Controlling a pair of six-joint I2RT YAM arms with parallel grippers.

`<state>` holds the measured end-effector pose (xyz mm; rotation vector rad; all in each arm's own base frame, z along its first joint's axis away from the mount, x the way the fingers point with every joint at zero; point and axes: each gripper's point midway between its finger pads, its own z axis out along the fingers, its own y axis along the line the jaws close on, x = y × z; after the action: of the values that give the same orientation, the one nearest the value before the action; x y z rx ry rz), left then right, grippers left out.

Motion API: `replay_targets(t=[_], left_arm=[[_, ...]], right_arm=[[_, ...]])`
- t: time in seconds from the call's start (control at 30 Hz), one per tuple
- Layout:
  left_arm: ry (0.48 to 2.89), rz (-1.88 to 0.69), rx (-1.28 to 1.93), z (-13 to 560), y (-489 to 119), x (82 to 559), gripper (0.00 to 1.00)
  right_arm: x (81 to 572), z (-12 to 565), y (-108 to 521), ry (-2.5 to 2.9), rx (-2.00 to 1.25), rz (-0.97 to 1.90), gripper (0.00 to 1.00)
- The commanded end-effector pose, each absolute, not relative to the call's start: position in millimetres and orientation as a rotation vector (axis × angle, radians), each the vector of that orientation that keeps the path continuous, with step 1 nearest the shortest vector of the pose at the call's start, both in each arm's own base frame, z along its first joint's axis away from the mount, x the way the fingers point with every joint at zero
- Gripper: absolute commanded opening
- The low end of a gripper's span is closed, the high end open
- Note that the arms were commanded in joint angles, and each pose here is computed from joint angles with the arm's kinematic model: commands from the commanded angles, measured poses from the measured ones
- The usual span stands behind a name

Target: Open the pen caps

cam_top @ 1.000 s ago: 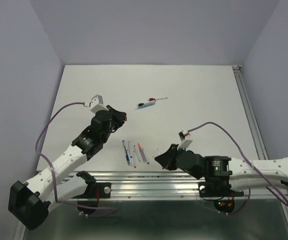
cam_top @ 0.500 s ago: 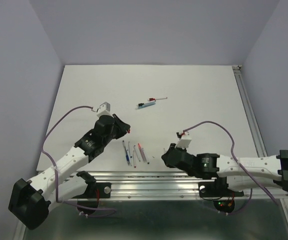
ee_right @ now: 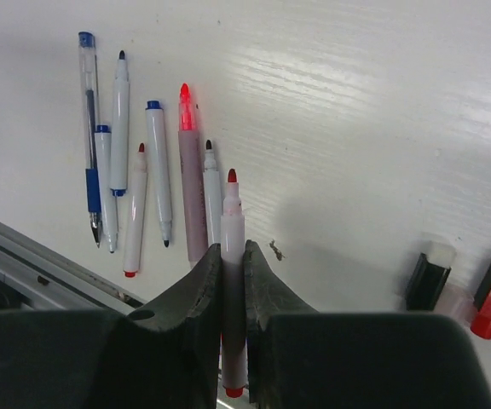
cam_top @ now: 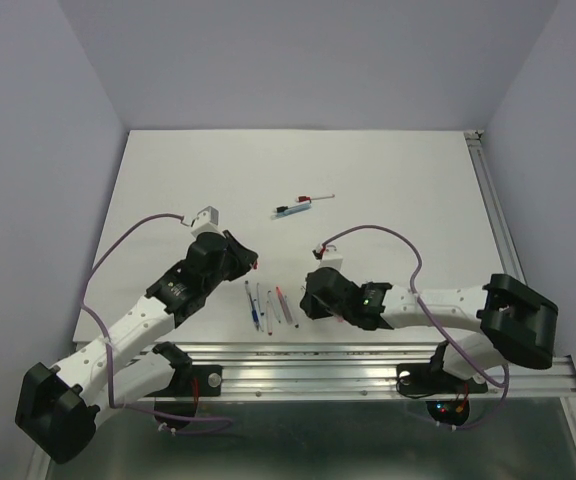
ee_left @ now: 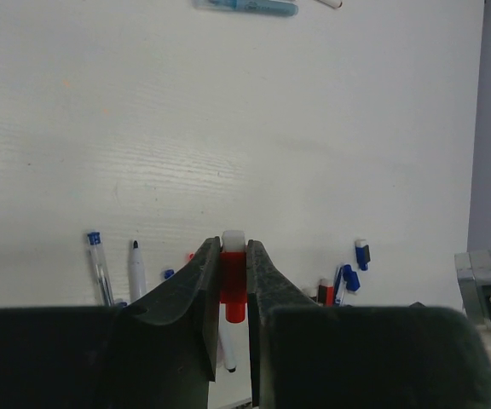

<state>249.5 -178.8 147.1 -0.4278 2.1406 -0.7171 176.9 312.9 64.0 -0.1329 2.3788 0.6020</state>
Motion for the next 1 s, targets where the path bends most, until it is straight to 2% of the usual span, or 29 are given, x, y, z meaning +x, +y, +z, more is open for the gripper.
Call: replay_targets(t=[0.0,0.27,0.4,0.57,0.97], left_arm=[[2.131,-0.683,-0.419,145.5,-173.0,250.7,0.00],[2.126,-0.676,-0.421,145.7,-171.2,250.5,0.00],[2.128,-0.674,-0.424,145.2,-170.5,250.0,0.00],[2.122,-0.679,-0.420,147.4,-170.9,250.2,0.00],[2.116,-0.714,-0.385,154.1,-176.9,249.9,0.00]], right_arm=[[184.6,77.4,341.6,2.347,-0.203,0.703,0.09],[173.1,49.1,347.9,2.447,-0.246,0.705,0.13],[168.6,48.9,357.8,2.451,-0.257,0.773,0.22],[165.9,46.4,357.9,2.464,-0.254,0.783,0.25],[177.6,86.9,345.0,2.372,-0.149,0.779,0.32]])
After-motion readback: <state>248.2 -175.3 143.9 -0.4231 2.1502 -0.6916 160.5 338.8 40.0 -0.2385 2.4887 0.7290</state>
